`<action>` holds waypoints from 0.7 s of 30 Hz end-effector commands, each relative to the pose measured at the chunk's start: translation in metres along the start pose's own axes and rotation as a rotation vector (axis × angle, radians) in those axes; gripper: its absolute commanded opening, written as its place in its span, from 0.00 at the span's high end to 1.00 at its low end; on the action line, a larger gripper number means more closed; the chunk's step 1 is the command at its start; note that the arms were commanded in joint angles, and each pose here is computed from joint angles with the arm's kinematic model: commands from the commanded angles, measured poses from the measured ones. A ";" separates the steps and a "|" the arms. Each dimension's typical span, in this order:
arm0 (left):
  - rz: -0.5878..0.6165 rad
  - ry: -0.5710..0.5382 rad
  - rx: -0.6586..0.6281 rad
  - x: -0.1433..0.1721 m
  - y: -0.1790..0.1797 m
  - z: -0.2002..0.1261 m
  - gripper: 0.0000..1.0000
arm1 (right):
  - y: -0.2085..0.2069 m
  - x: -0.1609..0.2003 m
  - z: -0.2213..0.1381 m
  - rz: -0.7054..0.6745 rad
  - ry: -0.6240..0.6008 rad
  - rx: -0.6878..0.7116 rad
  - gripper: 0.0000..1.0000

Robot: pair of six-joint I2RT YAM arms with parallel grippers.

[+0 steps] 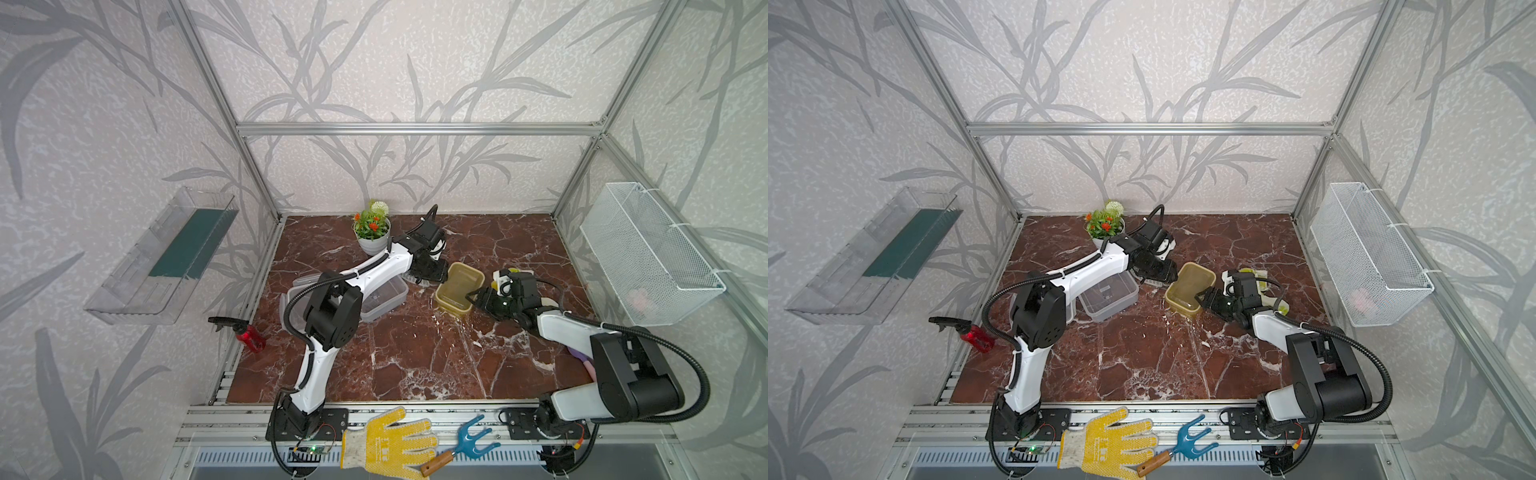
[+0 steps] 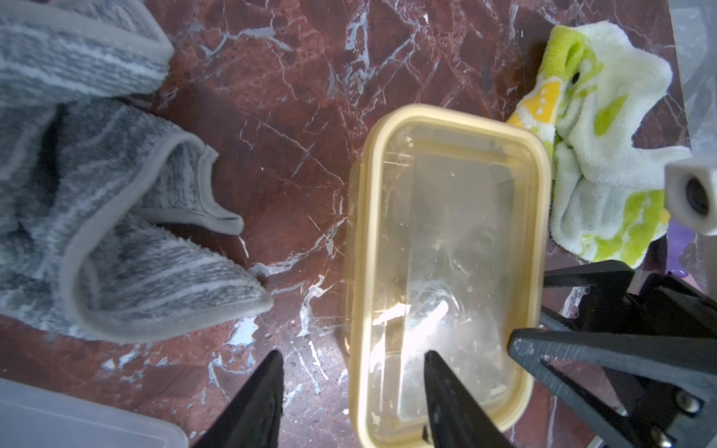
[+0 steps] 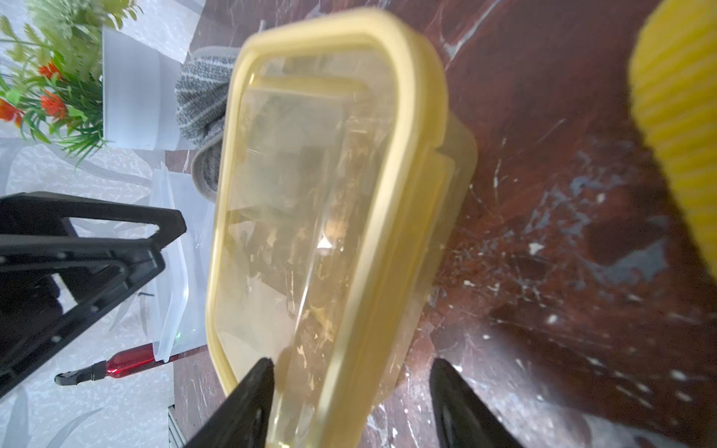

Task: Wipe the insides of the lunch boxes
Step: Adjust the lunch box at the center of the board.

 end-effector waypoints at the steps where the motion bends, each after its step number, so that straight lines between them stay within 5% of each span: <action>1: 0.056 0.000 0.006 0.005 -0.008 -0.003 0.43 | -0.004 0.002 0.001 -0.011 -0.025 -0.025 0.37; 21: 0.057 -0.002 0.034 -0.006 -0.019 0.012 0.44 | -0.009 -0.010 -0.006 0.024 -0.123 -0.158 0.37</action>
Point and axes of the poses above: each gripper's point midway between its finger pads, its own z axis out along the fingers, its own y axis along the line the jaws close on, x = y × z, the point moved 4 cm from there along -z, back along the fingers, and after that the axes turned 12 degrees about -z, right-handed, at the moved point
